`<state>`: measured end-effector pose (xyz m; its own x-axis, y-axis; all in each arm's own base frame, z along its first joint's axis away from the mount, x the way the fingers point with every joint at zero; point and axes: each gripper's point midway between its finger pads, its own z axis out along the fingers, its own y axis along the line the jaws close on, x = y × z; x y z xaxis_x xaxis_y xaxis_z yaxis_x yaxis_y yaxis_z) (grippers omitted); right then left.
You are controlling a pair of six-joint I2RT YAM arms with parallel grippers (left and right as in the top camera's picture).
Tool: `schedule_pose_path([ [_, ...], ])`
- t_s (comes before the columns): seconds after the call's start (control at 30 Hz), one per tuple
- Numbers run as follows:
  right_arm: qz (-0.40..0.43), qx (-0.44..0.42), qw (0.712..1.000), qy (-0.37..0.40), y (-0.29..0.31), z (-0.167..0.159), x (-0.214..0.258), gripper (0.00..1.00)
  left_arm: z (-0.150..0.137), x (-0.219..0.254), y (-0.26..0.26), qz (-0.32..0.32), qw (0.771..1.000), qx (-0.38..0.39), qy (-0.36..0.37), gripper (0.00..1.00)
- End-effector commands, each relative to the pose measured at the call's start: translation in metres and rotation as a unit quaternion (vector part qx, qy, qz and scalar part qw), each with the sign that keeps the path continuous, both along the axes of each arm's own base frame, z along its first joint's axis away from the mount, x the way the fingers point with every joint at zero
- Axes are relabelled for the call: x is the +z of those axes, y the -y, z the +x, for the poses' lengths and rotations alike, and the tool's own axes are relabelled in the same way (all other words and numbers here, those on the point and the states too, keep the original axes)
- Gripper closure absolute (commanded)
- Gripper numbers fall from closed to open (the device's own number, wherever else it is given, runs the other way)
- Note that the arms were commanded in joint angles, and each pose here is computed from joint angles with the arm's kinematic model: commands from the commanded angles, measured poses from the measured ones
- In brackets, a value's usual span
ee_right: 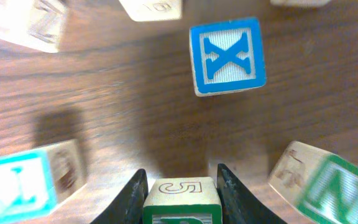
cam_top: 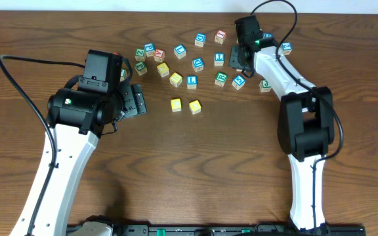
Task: Spell out CORL
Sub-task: 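Lower the right gripper onto the green R block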
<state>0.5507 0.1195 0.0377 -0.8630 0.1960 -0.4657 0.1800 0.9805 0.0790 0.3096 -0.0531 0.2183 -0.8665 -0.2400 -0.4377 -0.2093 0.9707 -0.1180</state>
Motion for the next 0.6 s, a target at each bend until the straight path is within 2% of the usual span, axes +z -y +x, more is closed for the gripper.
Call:
schedule_pose_path([
  [0.0, 0.008, 0.028, 0.998, 0.051, -0.003, 0.003, 0.064, 0.73, 0.003, 0.004, -0.003, 0.003, 1.0, 0.009, 0.005, 0.1],
  [0.27, 0.067, 0.108, 0.991, 0.034, -0.032, -0.026, 0.102, 0.73, 0.002, 0.003, -0.004, 0.003, 1.0, 0.009, 0.002, 0.1],
  [0.43, 0.118, 0.161, 0.979, -0.025, -0.058, -0.059, 0.096, 0.71, 0.001, 0.003, -0.004, 0.003, 1.0, 0.009, 0.002, 0.1],
  [0.57, 0.12, 0.169, 0.975, -0.076, -0.064, -0.082, 0.085, 0.71, 0.001, 0.003, -0.004, 0.004, 1.0, 0.009, 0.002, 0.1],
])
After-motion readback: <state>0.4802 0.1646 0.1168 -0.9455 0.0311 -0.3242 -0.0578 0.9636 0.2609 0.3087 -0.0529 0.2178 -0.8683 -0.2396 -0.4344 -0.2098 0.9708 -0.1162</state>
